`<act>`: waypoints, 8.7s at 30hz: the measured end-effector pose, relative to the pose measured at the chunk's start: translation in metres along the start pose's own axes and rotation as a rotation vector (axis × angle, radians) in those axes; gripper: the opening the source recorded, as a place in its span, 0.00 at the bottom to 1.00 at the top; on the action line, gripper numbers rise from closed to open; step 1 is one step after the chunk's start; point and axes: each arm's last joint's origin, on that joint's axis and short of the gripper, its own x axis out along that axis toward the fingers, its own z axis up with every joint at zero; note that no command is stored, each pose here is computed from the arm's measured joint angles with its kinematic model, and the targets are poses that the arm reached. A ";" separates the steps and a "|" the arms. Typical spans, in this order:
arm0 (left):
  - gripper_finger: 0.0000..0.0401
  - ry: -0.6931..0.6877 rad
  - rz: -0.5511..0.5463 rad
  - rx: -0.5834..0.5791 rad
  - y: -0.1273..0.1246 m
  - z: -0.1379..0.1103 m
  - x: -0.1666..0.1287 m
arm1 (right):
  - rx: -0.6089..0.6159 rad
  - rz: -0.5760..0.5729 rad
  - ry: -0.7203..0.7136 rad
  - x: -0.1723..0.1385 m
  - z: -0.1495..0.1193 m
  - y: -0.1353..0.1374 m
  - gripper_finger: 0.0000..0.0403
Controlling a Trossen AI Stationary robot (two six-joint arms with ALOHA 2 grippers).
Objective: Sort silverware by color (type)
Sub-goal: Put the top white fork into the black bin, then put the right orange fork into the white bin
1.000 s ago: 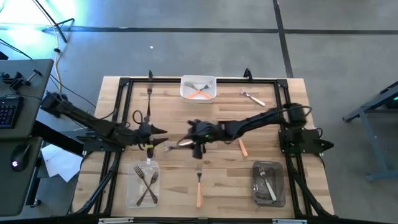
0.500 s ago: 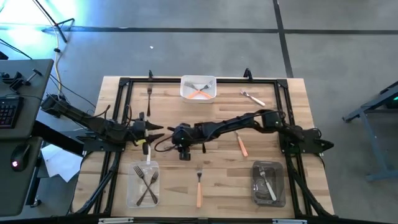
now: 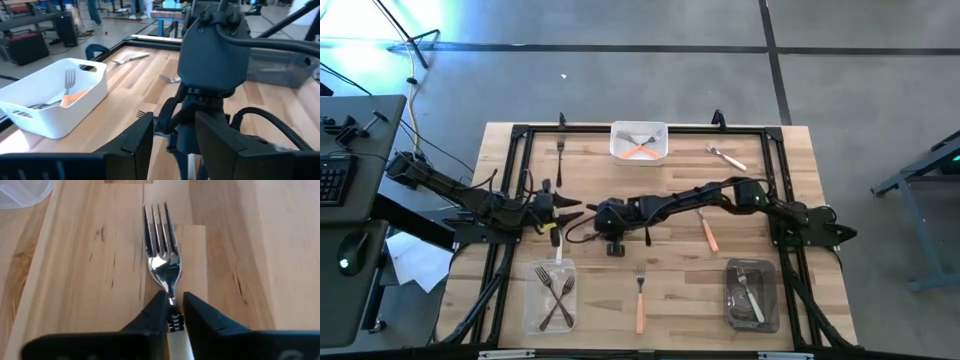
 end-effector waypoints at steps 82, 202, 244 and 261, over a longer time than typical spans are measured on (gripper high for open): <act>0.33 -0.011 0.071 0.105 0.002 0.001 0.000 | 0.111 -0.139 0.111 -0.154 0.055 -0.008 0.00; 0.33 0.052 -0.007 0.060 -0.016 -0.011 0.003 | 0.621 -0.656 0.663 -0.228 -0.146 0.248 0.25; 0.33 0.148 -0.072 0.069 -0.025 -0.024 0.017 | -0.224 0.010 -0.439 -0.115 -0.063 0.078 0.00; 0.31 0.138 -0.079 0.078 -0.026 -0.022 0.020 | -0.152 -0.036 -0.738 -0.165 -0.116 0.043 0.00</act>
